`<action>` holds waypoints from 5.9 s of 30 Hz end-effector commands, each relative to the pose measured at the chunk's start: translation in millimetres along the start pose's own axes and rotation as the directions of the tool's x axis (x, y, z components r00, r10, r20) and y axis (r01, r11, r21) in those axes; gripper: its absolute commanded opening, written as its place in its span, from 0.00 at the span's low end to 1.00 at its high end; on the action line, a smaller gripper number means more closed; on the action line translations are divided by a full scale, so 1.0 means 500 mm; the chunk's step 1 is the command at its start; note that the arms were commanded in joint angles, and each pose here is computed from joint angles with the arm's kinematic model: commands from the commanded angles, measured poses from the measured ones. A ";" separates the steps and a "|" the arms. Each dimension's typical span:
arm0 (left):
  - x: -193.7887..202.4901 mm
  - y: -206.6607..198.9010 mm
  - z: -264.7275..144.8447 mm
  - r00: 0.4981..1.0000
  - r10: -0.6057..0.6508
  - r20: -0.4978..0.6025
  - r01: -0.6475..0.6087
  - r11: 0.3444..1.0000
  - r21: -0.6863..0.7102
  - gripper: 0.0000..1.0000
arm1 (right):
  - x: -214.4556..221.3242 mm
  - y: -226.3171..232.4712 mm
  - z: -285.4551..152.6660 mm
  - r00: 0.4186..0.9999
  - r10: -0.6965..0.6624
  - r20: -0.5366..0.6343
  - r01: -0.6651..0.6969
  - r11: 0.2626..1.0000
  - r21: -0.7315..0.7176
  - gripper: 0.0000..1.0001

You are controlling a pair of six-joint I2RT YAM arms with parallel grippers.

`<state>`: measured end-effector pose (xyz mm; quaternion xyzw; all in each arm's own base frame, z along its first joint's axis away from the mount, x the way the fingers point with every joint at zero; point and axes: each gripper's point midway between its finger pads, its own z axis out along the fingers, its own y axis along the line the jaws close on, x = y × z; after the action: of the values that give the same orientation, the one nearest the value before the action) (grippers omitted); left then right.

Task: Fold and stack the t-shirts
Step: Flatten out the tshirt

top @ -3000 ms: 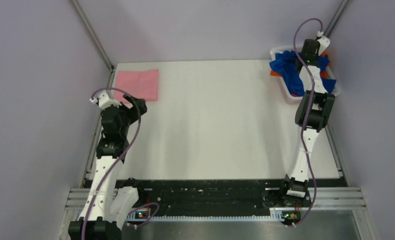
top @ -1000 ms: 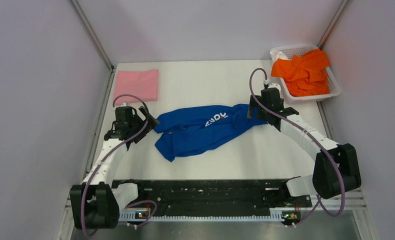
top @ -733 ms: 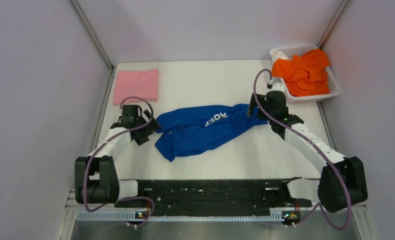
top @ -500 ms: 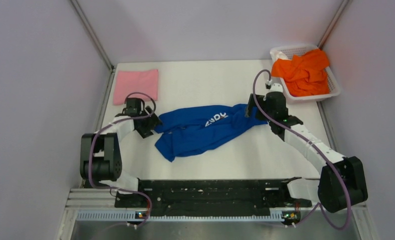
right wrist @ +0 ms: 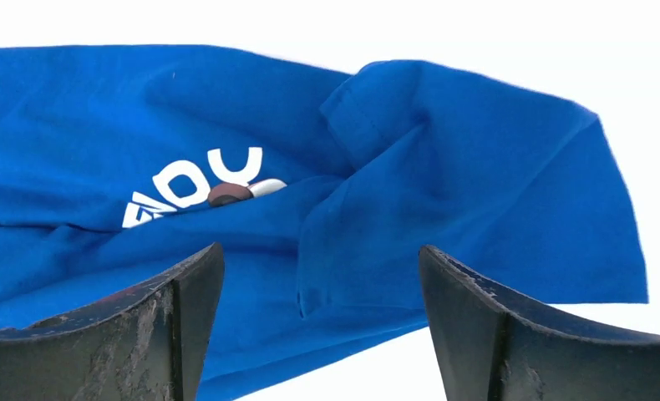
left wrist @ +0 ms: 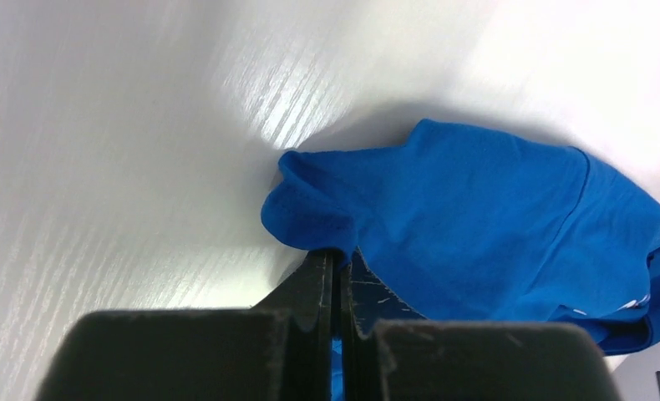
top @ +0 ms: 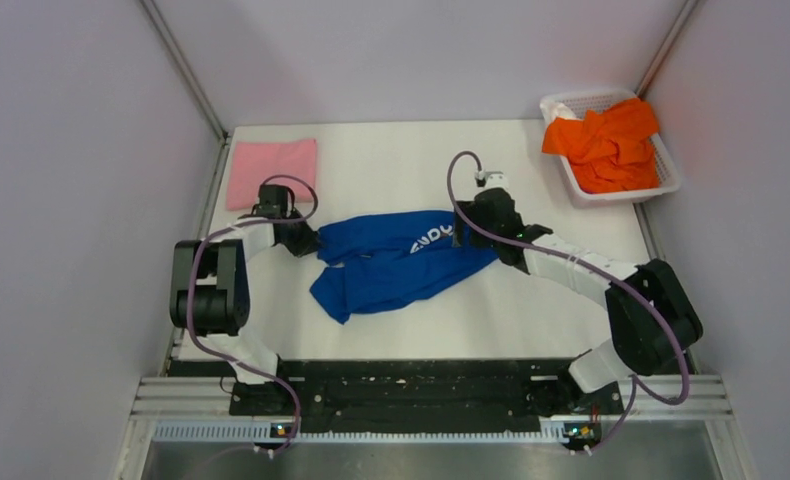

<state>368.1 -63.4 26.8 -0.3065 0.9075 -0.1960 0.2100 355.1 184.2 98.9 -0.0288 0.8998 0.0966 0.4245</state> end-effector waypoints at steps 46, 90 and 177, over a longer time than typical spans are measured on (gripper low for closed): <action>-0.130 -0.228 -1.125 0.137 -0.202 0.970 -0.429 0.870 0.242 0.00 | -0.585 -0.054 -0.885 0.370 0.041 0.928 0.069 0.995 -0.072 0.00; -0.396 -0.221 -0.101 0.874 0.130 0.468 -0.132 0.991 -0.027 0.78 | -0.477 -0.314 0.173 0.905 -0.294 0.308 0.049 0.790 0.611 0.63; 0.181 -0.231 0.087 0.941 0.338 0.015 -0.337 0.939 -0.072 0.99 | 0.044 -0.147 0.055 0.934 0.341 -0.108 -0.330 0.938 0.110 0.99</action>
<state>356.4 -236.1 40.6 -0.1232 0.9498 -0.1424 0.2499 361.2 117.9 53.5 0.1153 0.9281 0.1220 0.3324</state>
